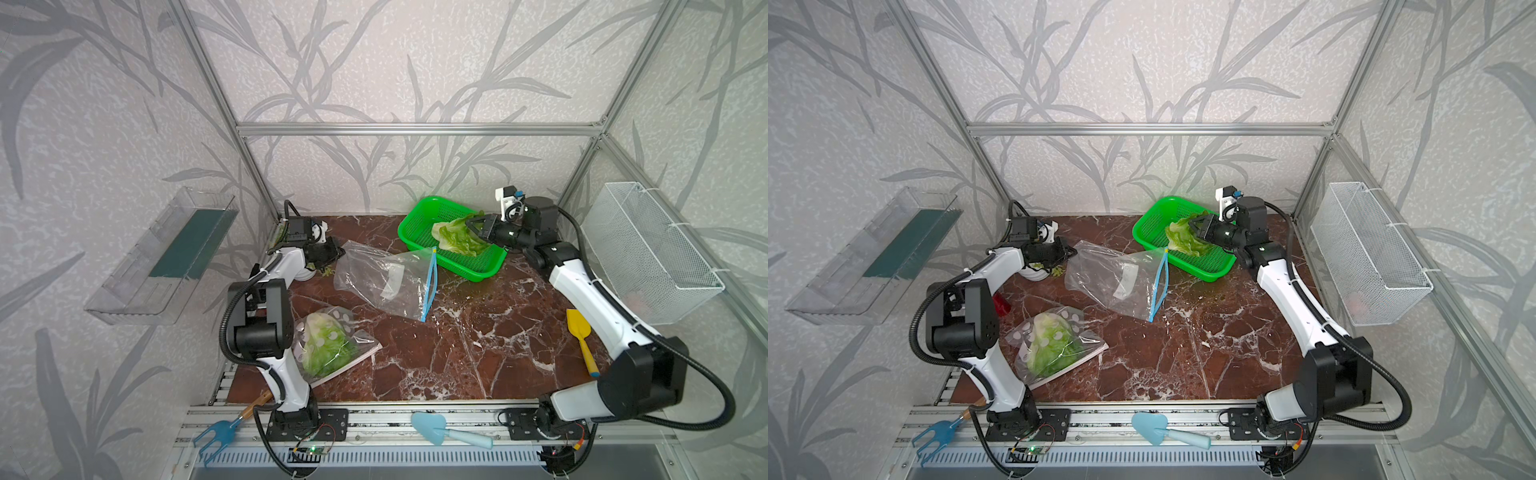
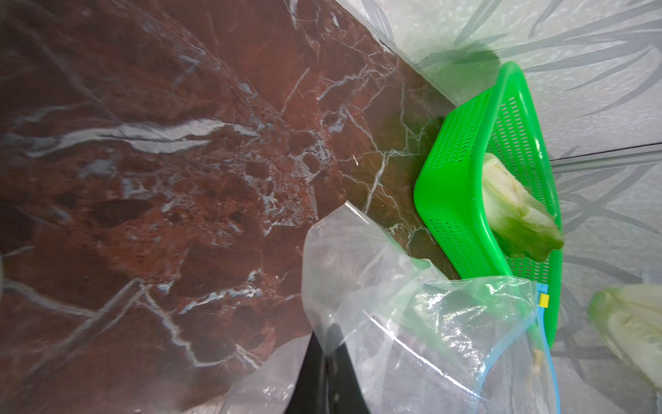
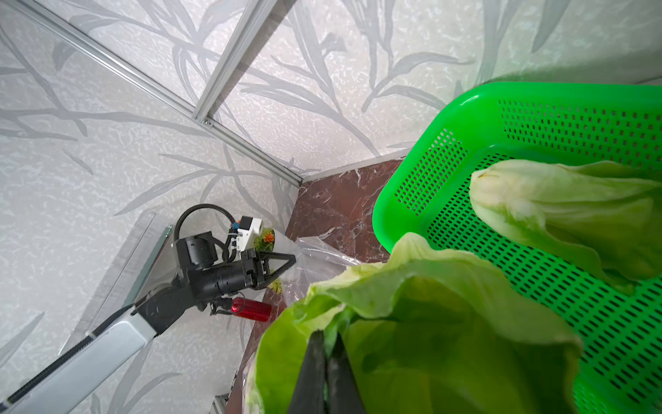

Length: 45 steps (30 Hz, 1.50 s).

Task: Open the zip-top bag and take out the chinese cabbages
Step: Place the Chinese cabbage in the basket.

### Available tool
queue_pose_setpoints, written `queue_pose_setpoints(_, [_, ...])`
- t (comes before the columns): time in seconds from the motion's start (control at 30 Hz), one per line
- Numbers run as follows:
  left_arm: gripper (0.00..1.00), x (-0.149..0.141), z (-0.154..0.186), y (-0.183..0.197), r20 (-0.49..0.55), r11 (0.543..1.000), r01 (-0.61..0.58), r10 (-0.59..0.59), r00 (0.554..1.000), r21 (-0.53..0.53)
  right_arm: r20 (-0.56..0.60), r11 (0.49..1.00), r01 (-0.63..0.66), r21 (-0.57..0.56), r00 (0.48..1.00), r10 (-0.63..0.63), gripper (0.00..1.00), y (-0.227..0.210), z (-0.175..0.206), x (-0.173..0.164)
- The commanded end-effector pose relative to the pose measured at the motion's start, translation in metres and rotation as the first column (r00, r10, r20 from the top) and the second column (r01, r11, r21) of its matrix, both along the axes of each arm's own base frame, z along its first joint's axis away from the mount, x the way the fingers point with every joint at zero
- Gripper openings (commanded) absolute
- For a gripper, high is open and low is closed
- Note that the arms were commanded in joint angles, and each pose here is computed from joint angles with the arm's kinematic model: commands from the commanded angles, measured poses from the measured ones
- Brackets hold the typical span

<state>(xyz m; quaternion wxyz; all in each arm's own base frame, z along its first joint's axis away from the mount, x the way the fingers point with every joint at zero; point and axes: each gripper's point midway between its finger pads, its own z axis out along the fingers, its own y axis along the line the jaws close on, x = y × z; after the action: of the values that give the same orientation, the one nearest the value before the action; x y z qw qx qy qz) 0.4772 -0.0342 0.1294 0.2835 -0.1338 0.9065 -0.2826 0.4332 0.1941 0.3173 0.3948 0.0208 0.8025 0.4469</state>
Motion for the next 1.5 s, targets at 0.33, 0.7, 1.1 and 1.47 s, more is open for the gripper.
queue_pose_setpoints(0.33, [0.06,-0.003,-0.001,0.004,-0.014,0.997,0.04,-0.039,0.999,0.068,0.011,0.992,-0.072,0.103,0.997,0.072,0.0,0.056,-0.048,0.106])
queue_pose_setpoints(0.7, [0.45,-0.002,0.045,-0.014,0.122,0.998,0.035,-0.042,0.992,0.059,-0.16,0.998,-0.034,0.055,0.986,0.042,0.2,0.019,-0.156,0.096])
queue_pose_setpoints(1.1, [0.86,-0.063,0.098,-0.022,0.261,0.979,-0.033,-0.021,0.965,0.202,-0.005,0.994,-0.087,-0.059,0.996,0.087,0.99,0.02,-0.077,0.046])
queue_pose_setpoints(1.47, [0.93,-0.189,0.108,0.032,0.368,0.87,-0.419,0.312,0.876,0.261,0.052,0.897,-0.32,-0.306,0.935,0.351,0.98,0.125,-0.069,-0.146])
